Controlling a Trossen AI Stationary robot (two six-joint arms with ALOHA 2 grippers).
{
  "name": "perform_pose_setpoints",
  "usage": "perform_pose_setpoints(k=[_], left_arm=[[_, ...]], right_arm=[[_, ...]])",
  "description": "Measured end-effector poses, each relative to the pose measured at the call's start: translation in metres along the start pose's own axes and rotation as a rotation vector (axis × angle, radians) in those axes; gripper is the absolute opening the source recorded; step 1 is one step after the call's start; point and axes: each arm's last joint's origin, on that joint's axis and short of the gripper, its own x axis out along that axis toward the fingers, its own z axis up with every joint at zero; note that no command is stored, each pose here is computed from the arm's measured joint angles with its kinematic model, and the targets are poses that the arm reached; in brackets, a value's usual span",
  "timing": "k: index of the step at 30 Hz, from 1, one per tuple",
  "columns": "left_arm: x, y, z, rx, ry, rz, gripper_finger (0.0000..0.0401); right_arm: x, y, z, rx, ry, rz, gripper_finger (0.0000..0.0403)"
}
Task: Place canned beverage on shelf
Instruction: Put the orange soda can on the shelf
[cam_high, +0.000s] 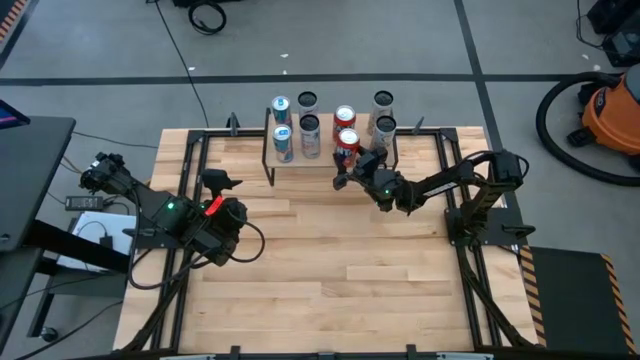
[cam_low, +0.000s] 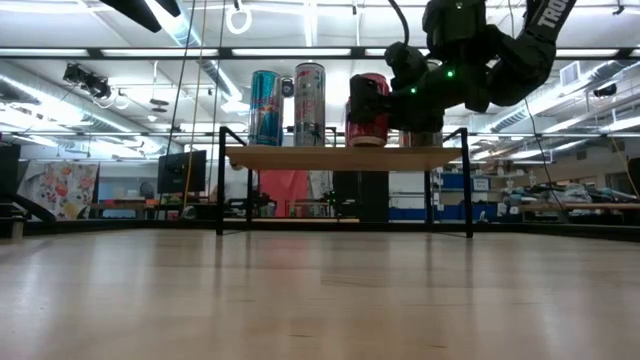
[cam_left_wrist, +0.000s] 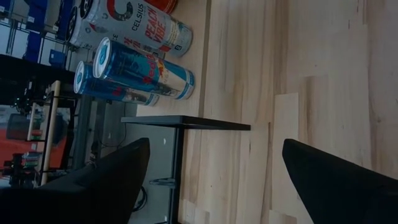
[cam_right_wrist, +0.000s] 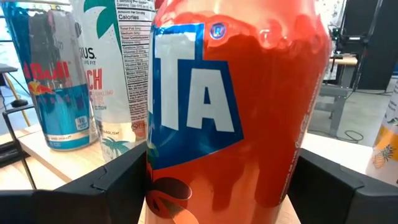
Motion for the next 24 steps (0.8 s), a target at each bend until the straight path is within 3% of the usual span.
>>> perform_pose_setpoints(k=[12, 17, 24], left_arm=[[0.0000, 0.0000, 0.0000, -0.004, 0.000, 0.000, 0.0378], [0.0000, 0.0000, 0.0000, -0.004, 0.000, 0.000, 0.0378], [0.0000, 0.0000, 0.0000, -0.004, 0.000, 0.000, 0.0378]], right_arm=[[0.0010, -0.0011, -0.0003, -0.035, 0.001, -0.009, 0.0328], [0.0017, -0.0003, -0.0006, -0.065, 0.002, 0.043, 0.0347], [0.0017, -0.0006, -0.0004, -0.100, 0.000, 0.030, 0.0381]])
